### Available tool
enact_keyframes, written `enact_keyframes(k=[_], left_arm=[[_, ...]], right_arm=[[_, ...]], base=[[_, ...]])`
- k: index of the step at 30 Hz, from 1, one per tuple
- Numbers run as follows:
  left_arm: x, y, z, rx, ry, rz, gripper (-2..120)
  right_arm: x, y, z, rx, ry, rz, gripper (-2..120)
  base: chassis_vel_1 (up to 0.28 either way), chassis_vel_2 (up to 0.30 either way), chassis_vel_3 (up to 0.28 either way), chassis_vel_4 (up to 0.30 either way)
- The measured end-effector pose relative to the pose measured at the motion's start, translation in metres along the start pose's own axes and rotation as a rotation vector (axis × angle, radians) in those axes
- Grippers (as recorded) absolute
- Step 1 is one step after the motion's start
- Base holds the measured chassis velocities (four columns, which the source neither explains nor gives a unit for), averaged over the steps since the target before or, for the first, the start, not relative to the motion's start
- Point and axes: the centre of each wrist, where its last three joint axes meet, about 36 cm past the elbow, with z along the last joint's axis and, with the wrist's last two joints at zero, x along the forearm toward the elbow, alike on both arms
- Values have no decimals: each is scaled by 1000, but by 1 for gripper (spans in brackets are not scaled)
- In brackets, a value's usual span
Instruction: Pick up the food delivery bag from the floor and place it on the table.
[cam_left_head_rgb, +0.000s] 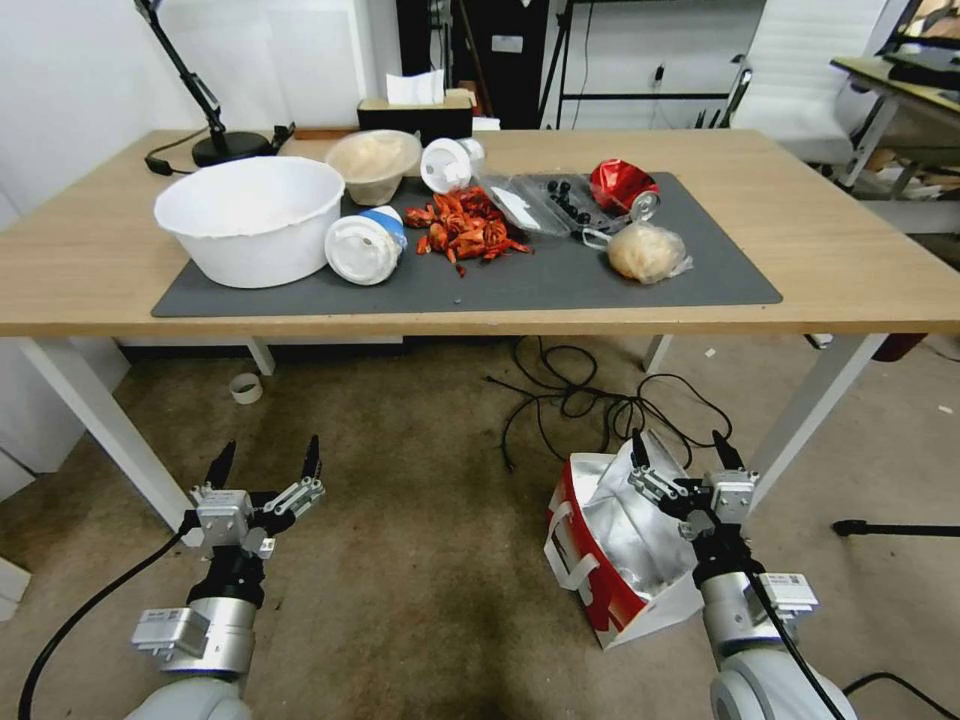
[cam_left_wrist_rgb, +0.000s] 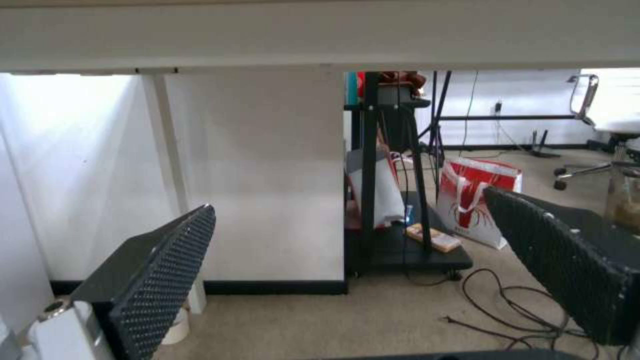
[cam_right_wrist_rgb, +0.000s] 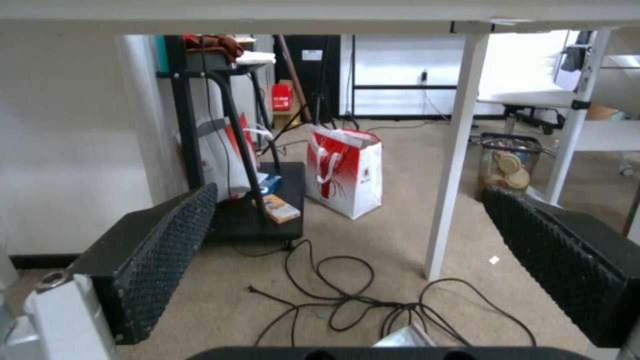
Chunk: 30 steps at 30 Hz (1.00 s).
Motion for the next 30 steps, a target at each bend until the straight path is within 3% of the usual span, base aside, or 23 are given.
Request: enact_keyframes(k=[30], left_arm=[[2, -1, 5, -11, -1, 5, 100]], right_arm=[[2, 2, 6, 0, -9, -33, 100]], base=[[0, 0, 0, 0]])
